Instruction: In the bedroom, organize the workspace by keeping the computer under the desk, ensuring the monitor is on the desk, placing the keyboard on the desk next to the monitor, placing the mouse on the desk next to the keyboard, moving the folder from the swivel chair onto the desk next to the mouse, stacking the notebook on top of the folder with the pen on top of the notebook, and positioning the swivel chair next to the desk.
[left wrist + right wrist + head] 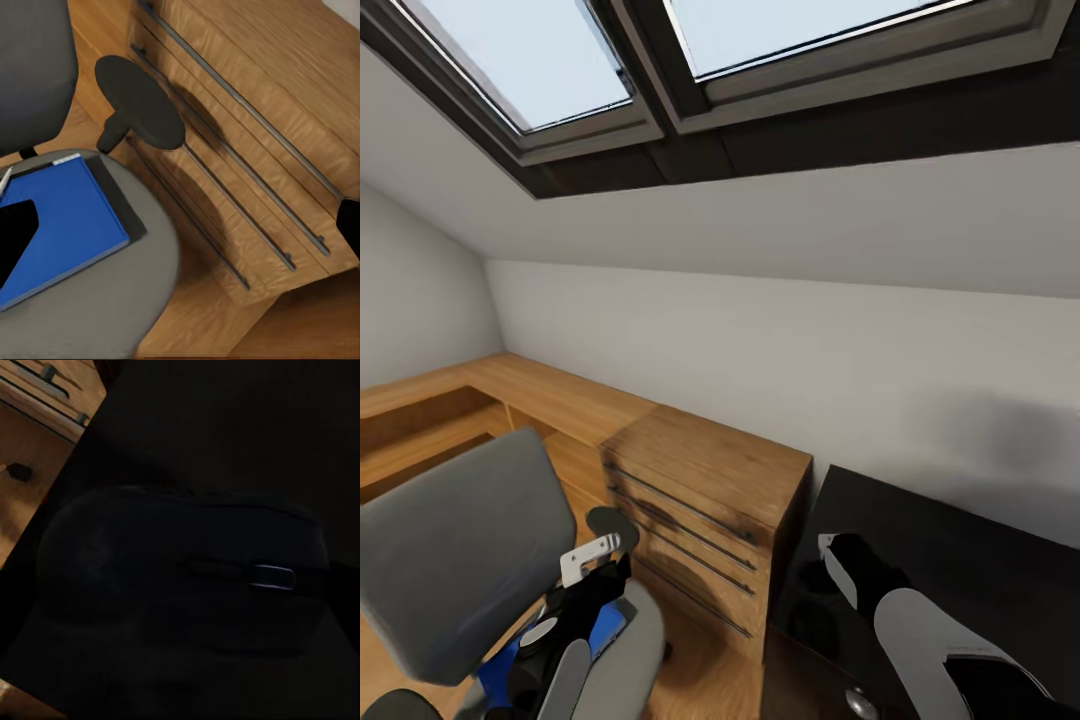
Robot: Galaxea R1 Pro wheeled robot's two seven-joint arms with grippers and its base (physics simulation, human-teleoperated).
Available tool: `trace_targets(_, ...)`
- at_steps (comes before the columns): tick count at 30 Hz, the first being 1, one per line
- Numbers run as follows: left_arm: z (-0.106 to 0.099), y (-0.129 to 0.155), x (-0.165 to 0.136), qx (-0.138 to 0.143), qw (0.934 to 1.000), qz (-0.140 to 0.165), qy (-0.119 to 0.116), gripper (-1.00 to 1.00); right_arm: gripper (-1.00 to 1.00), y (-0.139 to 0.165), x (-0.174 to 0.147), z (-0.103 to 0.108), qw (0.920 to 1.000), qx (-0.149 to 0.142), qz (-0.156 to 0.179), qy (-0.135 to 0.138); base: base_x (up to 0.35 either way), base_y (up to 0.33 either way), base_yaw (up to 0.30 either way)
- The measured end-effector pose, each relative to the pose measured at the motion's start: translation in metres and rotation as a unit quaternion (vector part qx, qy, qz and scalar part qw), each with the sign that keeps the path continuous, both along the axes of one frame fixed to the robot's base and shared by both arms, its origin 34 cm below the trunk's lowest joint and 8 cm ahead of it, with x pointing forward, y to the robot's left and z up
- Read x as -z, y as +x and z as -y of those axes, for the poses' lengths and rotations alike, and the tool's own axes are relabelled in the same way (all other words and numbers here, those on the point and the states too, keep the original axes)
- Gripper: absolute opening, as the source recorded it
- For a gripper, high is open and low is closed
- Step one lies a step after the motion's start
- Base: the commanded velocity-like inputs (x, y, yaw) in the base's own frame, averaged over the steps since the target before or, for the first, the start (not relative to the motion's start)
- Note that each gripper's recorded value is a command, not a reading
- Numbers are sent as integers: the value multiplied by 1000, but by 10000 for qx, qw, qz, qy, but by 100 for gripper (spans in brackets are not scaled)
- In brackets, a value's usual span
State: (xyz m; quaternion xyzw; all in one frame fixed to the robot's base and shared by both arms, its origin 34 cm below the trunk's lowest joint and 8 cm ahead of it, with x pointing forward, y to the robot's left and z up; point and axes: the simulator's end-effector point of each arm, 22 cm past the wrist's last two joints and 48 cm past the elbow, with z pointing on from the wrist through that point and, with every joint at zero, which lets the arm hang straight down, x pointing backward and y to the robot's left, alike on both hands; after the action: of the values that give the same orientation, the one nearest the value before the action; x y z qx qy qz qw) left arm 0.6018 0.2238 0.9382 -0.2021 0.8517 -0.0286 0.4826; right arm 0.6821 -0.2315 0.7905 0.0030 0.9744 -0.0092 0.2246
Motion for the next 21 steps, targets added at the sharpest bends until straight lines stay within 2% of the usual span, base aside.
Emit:
trace_targets(7,0,0,0,2,10000,2,0,100,-100,1,-1,0,10000,1,13,-3,-99,5,0)
trace_targets(12,0,0,0,3,10000,-2,0,100,-100,0,-1,-2,10000,-9,5,10,-139,100,0)
trace_targets(21,0,0,0,3,10000,-2,1,100,-100,0,-1,-3,10000,-14,11,11,-17,11,0)
